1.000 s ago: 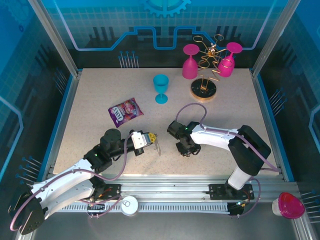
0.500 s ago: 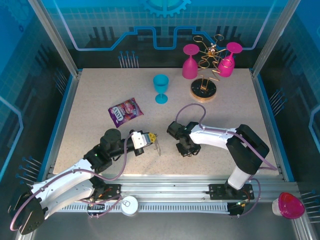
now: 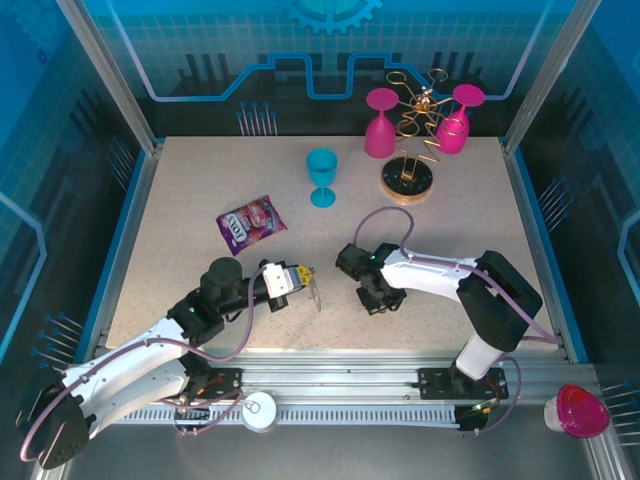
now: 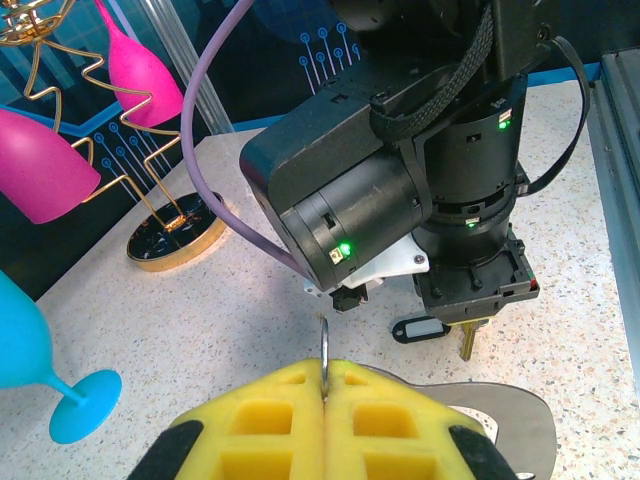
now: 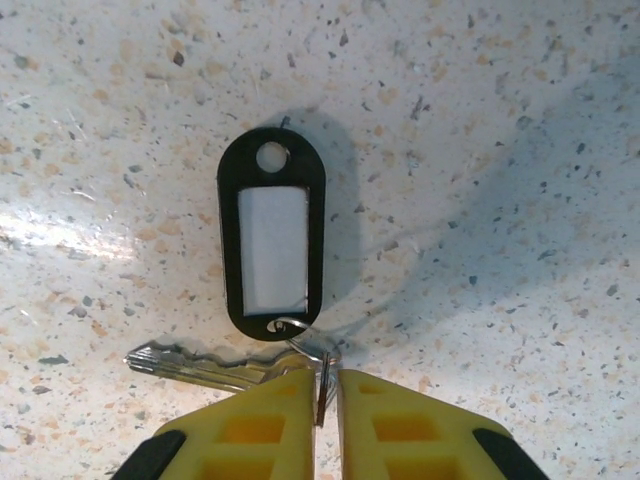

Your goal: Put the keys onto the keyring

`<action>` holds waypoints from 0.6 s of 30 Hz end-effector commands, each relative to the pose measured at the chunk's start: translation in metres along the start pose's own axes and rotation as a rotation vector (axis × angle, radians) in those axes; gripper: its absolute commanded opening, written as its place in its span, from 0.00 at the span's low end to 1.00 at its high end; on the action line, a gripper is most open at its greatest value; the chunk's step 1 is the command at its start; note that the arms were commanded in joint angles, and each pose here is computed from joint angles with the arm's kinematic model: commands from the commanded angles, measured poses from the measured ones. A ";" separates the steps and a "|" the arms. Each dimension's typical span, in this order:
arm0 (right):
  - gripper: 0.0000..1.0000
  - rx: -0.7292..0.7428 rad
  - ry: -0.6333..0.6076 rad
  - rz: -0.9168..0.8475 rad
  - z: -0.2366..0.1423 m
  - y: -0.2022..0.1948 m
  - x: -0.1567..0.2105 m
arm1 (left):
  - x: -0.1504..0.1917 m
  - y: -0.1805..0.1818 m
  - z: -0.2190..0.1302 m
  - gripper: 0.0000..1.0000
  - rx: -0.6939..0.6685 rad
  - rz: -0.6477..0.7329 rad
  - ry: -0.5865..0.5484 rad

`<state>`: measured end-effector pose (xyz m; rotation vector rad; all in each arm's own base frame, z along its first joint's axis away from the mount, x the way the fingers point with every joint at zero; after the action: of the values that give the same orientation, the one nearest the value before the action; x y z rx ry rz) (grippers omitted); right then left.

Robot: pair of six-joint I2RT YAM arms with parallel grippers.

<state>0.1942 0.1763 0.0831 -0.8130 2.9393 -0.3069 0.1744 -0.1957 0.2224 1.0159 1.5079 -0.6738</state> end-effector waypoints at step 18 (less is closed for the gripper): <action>0.16 0.001 0.015 -0.014 0.005 0.004 0.001 | -0.005 -0.003 -0.001 0.00 0.018 0.019 -0.025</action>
<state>0.1947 0.1775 0.0807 -0.8151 2.9423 -0.3033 0.1743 -0.1957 0.2224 1.0162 1.5078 -0.6742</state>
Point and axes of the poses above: each hand's point on the last joint's axis, 136 mm out from that joint toward the fingers, its own z axis out along the fingers, its own y axis along the line the jaws close on, x = y × z, the point moved 6 cm from there along -z, back along the fingers, and after that the axes turned 12 degrees about -z, right-handed, at the moved point
